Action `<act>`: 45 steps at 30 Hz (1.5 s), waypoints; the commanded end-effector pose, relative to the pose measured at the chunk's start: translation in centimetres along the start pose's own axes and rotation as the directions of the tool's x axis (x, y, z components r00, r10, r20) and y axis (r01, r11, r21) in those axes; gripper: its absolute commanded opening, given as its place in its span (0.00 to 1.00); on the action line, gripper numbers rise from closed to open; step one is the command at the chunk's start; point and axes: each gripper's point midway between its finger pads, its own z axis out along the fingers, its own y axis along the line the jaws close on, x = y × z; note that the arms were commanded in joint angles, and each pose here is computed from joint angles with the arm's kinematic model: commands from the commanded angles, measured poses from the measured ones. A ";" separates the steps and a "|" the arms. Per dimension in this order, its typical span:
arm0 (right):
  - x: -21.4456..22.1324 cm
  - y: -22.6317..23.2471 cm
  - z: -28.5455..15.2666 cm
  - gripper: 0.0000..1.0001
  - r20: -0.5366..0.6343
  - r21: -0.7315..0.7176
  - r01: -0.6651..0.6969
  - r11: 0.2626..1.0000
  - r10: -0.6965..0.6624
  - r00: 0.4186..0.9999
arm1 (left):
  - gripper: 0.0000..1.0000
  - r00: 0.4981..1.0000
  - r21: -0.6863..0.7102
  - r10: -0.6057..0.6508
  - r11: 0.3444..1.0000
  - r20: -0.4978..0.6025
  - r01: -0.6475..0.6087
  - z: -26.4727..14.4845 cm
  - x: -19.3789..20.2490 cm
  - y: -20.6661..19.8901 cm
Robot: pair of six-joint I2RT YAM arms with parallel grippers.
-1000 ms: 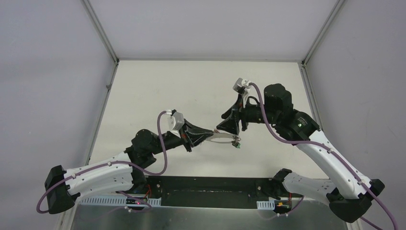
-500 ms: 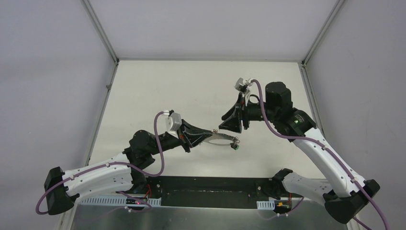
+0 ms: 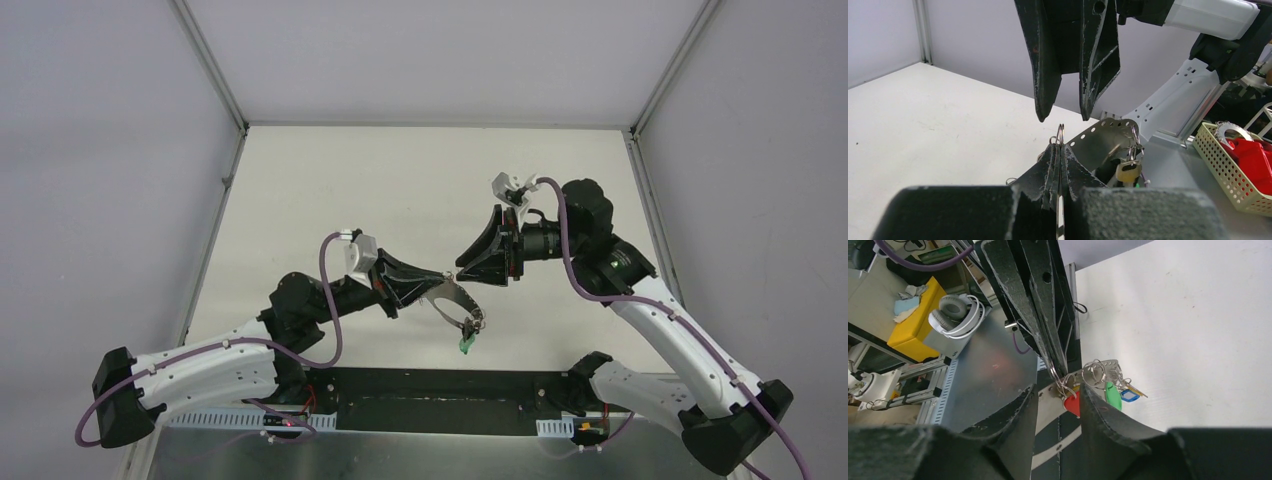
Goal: Put the keys on the keyring
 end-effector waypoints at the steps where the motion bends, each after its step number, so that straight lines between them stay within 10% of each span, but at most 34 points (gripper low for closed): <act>1: -1.5 1.3 0.2 0.36 0.055 -0.062 0.056 0.996 -0.052 0.997 | 0.00 0.994 0.048 -0.002 0.999 0.106 -0.004 0.5 -2.9 -1.2; 13: -1.1 1.4 1.4 0.22 0.049 -0.103 0.050 0.993 -0.045 0.998 | 0.00 0.995 0.052 -0.016 0.999 0.101 0.011 0.8 -2.6 -1.2; 25: -0.7 0.4 1.9 0.32 0.031 -0.076 0.042 0.996 -0.040 0.999 | 0.00 0.996 0.078 -0.019 0.997 0.092 0.011 0.9 -2.6 -1.7; 36: 0.4 1.0 1.9 0.06 -0.008 -0.143 0.035 0.989 -0.037 0.999 | 0.00 0.993 0.088 -0.016 0.996 0.115 0.006 0.7 -3.0 -1.9; 45: 0.7 1.1 1.9 0.17 -0.026 -0.156 0.025 0.987 -0.030 0.999 | 0.00 0.993 0.091 -0.018 0.996 0.115 0.008 0.6 -3.0 -2.0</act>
